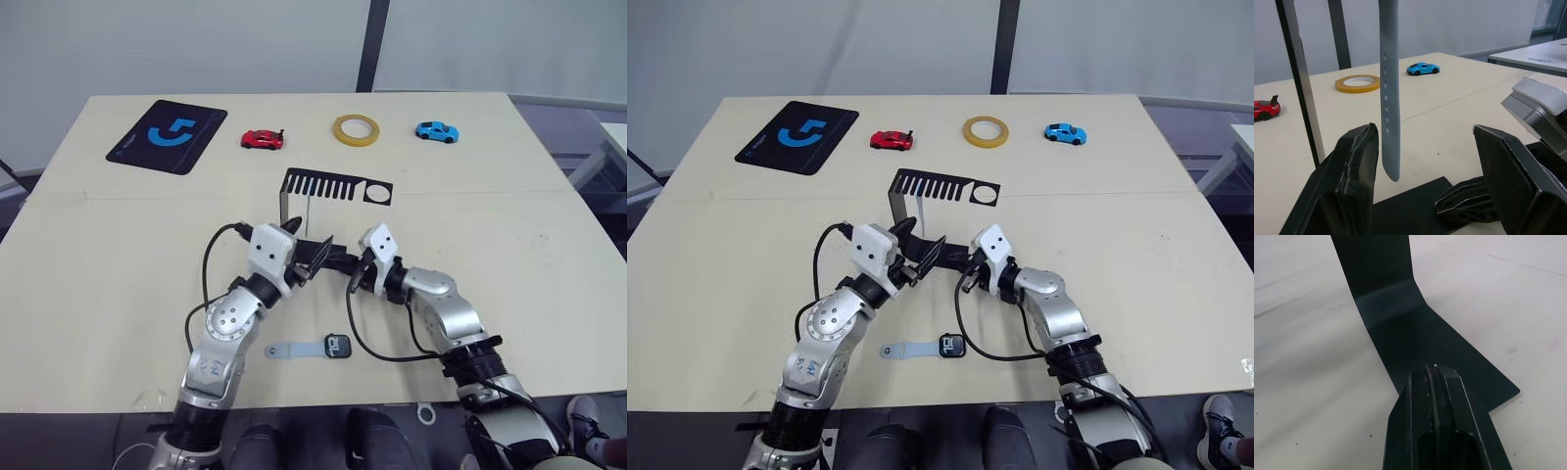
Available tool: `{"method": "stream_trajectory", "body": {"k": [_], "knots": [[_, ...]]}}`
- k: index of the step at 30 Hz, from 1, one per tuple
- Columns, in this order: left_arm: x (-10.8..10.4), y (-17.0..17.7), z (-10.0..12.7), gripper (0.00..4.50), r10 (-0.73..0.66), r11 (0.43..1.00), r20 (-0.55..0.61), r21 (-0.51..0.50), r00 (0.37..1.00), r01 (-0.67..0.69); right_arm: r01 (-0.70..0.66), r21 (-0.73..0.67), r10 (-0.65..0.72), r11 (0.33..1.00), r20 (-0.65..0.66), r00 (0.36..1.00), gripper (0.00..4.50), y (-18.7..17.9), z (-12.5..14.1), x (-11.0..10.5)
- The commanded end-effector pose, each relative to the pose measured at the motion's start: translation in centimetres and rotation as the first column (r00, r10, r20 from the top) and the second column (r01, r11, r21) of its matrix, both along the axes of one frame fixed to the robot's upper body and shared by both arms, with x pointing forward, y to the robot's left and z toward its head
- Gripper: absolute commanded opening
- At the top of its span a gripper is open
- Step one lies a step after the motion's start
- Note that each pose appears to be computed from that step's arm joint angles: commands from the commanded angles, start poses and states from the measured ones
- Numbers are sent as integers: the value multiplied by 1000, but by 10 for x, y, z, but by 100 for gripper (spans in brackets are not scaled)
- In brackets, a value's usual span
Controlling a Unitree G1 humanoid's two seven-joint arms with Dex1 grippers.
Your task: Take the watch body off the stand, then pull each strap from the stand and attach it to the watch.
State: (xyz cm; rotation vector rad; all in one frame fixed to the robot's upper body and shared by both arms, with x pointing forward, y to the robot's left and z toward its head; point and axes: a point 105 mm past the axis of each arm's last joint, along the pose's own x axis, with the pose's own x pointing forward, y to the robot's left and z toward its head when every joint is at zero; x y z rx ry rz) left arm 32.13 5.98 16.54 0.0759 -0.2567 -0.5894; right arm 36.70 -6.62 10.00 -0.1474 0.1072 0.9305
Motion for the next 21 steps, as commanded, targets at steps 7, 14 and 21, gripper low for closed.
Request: {"method": "stream_trajectory", "body": {"k": [7,14,21], "knots": [[9,-7,10,330,29,1000,52,-14,998,-28,-20,-29,18,999,-65,998,0,6,-18,-7],[15,-6,14,330,62,998,70,-33,996,-60,-27,-33,24,999,-77,997,0,6,-20,-9],[16,-9,16,304,57,998,87,-43,995,-53,-32,-37,29,999,-87,996,0,7,-22,-11]]}}
